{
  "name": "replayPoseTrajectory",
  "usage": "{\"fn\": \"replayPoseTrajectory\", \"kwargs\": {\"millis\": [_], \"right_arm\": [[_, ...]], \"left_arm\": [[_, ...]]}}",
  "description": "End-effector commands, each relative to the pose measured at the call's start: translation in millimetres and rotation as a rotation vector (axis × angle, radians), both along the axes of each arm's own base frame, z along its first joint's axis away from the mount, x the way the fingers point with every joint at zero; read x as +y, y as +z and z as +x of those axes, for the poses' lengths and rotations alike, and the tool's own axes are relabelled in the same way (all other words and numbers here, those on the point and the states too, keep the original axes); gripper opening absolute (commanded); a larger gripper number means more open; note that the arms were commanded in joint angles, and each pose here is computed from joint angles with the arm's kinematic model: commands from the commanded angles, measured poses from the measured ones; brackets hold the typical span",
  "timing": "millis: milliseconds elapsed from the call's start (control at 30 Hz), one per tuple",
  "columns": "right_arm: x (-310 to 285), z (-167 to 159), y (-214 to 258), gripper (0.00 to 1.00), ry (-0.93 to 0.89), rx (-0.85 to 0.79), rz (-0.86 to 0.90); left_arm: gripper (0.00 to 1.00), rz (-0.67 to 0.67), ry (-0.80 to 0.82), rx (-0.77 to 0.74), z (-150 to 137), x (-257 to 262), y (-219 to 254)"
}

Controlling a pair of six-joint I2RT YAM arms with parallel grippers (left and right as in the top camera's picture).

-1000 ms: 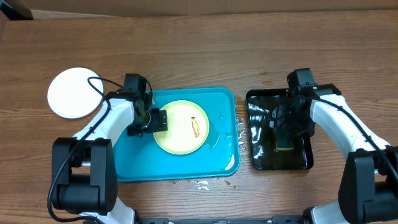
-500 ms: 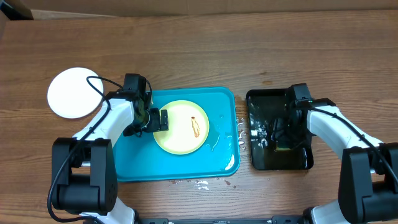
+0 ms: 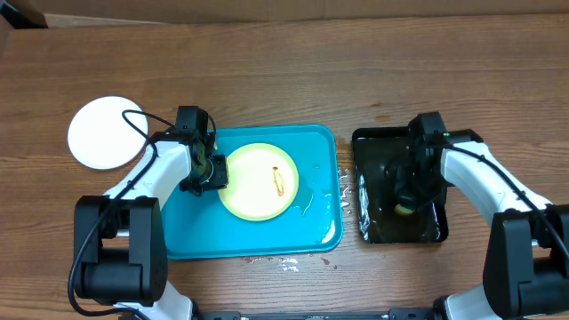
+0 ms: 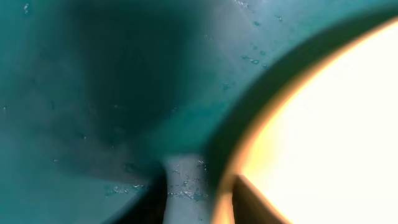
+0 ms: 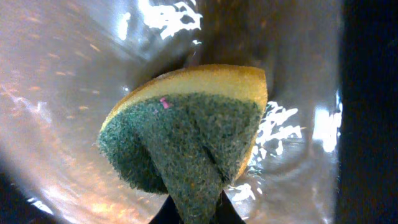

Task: Clean dirty plates on tray and stack at the side
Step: 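Grasp the sponge in the black tray with the right gripper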

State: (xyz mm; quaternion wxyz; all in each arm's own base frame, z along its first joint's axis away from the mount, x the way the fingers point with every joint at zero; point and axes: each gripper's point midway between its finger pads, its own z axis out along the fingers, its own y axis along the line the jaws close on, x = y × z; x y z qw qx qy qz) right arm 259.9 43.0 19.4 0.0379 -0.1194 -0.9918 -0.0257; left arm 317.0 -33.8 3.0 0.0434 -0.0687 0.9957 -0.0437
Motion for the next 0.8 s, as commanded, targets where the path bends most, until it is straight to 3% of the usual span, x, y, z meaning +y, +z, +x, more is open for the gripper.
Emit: {"fn": "replayPoseTrajectory", "kwargs": {"millis": [0,200,267,300,333,367,433,500,533,667,700,767], "right_arm": [[4,16,13,0.04,0.002,-0.045,0.012],[4,13,13,0.04,0.003,-0.033,0.011],[4,13,14,0.04,0.004,-0.029,0.010],[4,13,15,0.04,0.004,-0.028,0.010],[4,13,17,0.04,0.004,-0.026,0.010],[4,14,19,0.04,0.004,-0.026,0.010],[4,18,23,0.04,0.007,-0.035,0.011],[5,23,27,0.04,0.007,-0.052,0.013],[5,25,28,0.04,0.007,-0.058,0.013],[5,25,27,0.04,0.007,-0.060,0.013],[5,26,27,0.04,0.007,-0.062,0.014],[5,26,27,0.04,0.007,-0.063,0.014]], "left_arm": [[0.09,-0.018,-0.004,0.076,-18,-3,-19],[0.09,-0.090,0.000,0.094,-22,-15,-18],[0.15,-0.115,0.031,0.108,-24,-19,-18],[0.30,-0.125,0.036,0.112,-25,-21,-17],[0.54,-0.136,0.035,0.113,-25,-23,-17],[0.69,-0.138,0.034,0.110,-24,-23,-17],[0.73,-0.114,0.034,0.093,-20,-19,-18],[0.69,-0.093,0.036,0.071,-15,-15,-18],[0.61,-0.086,0.036,0.065,-13,-14,-18],[0.10,-0.075,0.037,0.053,-11,-12,-18],[0.04,-0.083,0.036,0.055,-11,-14,-18],[0.04,-0.113,0.035,0.068,-14,-19,-17]]}}
